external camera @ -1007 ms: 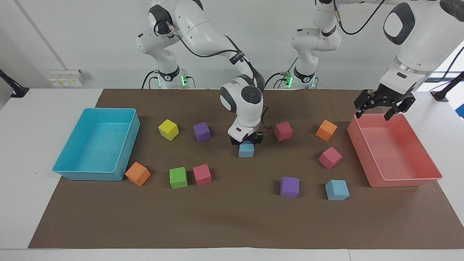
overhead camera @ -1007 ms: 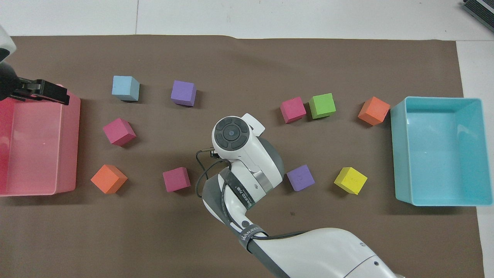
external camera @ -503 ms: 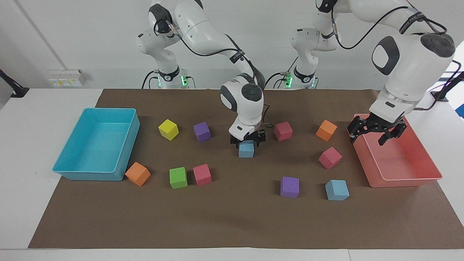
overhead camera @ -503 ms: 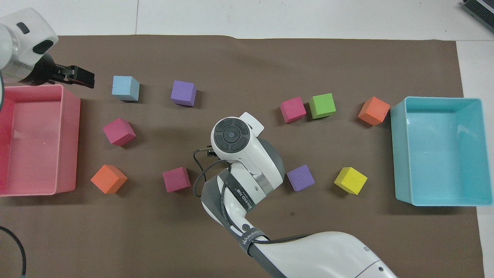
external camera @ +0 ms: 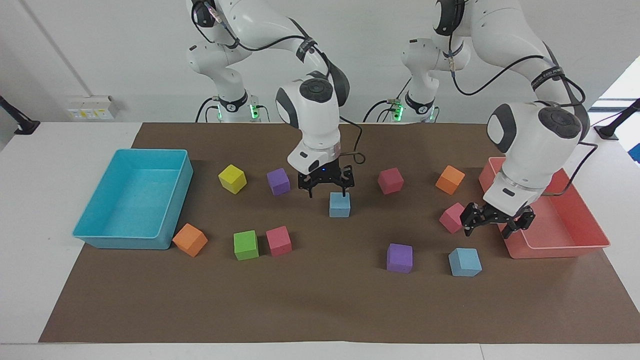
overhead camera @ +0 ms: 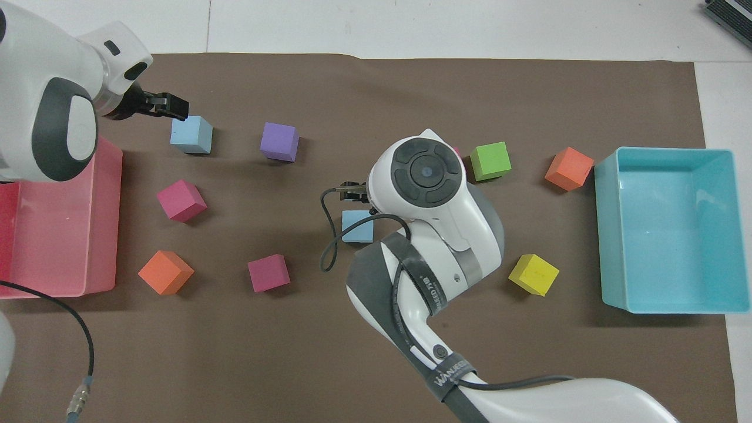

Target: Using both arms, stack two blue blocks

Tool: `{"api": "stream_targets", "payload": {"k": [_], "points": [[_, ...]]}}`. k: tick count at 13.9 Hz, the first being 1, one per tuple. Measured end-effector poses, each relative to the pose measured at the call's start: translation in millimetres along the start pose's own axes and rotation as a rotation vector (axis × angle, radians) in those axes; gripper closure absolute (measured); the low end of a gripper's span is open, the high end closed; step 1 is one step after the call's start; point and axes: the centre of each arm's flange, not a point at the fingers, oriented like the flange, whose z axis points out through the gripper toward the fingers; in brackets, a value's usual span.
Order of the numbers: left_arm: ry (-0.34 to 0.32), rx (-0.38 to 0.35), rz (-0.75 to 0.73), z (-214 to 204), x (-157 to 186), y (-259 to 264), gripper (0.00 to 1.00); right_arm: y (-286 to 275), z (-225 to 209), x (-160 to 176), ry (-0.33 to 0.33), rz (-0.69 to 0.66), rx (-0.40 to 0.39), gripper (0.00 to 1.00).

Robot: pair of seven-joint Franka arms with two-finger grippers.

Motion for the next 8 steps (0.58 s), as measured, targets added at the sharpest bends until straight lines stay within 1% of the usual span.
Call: {"api": "stream_targets", "payload": {"k": [1, 2, 4, 6, 8], "points": [[0.008, 0.002, 0.000, 12.0, 2.5, 0.4, 0.00, 14.0, -8.9, 4.8, -0.006, 0.012, -0.001, 0.00], [0.019, 0.004, -0.001, 22.0, 5.0, 0.7, 0.00, 25.2, -11.5, 7.4, -0.021, 0.017, 0.017, 0.00], [0.051, 0.009, -0.002, 37.6, 9.7, 0.2, 0.00, 45.2, -1.0, 11.6, -0.067, 0.007, 0.120, 0.00], [0.063, 0.011, -0.003, 52.3, 11.1, 0.3, 0.00, 67.2, 13.6, 17.7, -0.093, -0.046, 0.230, 0.00], [0.060, 0.014, -0.003, 73.8, 10.4, 0.6, 0.00, 92.0, 26.9, 21.7, -0.110, -0.098, 0.287, 0.00]]}}
